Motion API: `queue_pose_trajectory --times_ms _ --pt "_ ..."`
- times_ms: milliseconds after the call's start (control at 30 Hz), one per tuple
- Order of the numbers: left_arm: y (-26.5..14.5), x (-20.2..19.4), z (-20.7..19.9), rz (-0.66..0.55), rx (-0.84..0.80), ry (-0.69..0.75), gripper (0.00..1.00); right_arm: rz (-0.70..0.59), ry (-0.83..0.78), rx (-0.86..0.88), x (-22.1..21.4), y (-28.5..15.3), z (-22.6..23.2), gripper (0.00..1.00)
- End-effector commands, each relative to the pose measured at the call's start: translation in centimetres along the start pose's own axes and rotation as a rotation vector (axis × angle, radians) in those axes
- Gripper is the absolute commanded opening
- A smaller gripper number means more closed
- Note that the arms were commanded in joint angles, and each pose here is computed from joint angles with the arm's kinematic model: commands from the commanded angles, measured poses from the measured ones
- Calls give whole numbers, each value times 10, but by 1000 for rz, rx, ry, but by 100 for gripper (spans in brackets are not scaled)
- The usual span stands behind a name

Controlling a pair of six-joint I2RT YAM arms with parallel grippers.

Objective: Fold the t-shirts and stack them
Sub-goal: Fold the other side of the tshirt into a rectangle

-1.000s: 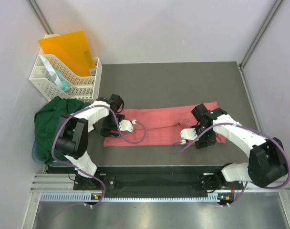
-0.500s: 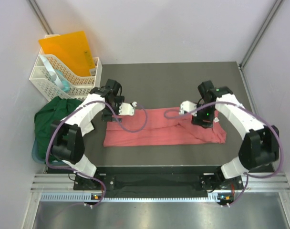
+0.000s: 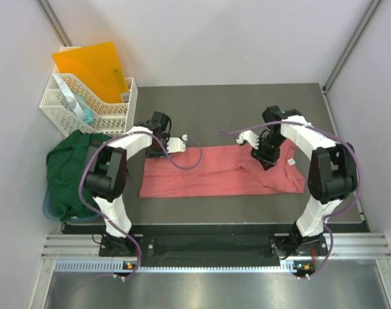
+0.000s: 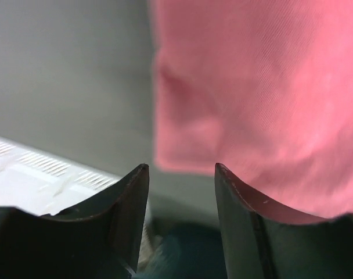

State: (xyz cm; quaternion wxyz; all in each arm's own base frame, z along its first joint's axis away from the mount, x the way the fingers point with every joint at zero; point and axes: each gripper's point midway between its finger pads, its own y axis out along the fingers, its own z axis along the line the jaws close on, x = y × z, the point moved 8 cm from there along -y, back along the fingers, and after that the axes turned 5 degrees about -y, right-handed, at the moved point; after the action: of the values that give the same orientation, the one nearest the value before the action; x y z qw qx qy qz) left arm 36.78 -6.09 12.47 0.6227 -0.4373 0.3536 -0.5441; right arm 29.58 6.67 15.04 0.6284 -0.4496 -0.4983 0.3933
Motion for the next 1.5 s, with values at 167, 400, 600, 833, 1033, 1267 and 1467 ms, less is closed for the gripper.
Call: queue_pose_trajectory --times_ms 167,400,600,833,1033,1267,1467 --pt "15 4 -3 16 43 -30 54 -108 -34 27 34 5 -10 41" --pt "14 6 -10 23 38 -14 53 -124 -8 32 43 30 -37 36" --pt "9 6 -11 21 40 -12 54 -126 -10 17 46 42 -52 34" --pt "9 6 -11 31 40 -10 53 -111 -21 16 46 42 -56 13" --pt "11 6 -12 33 32 -11 53 -93 -54 16 43 23 -43 3" --pt "16 8 -13 33 21 -1 53 -41 -124 88 37 -5 -13 0" --pt "21 11 -11 27 15 10 53 -27 -167 165 45 -7 10 0"
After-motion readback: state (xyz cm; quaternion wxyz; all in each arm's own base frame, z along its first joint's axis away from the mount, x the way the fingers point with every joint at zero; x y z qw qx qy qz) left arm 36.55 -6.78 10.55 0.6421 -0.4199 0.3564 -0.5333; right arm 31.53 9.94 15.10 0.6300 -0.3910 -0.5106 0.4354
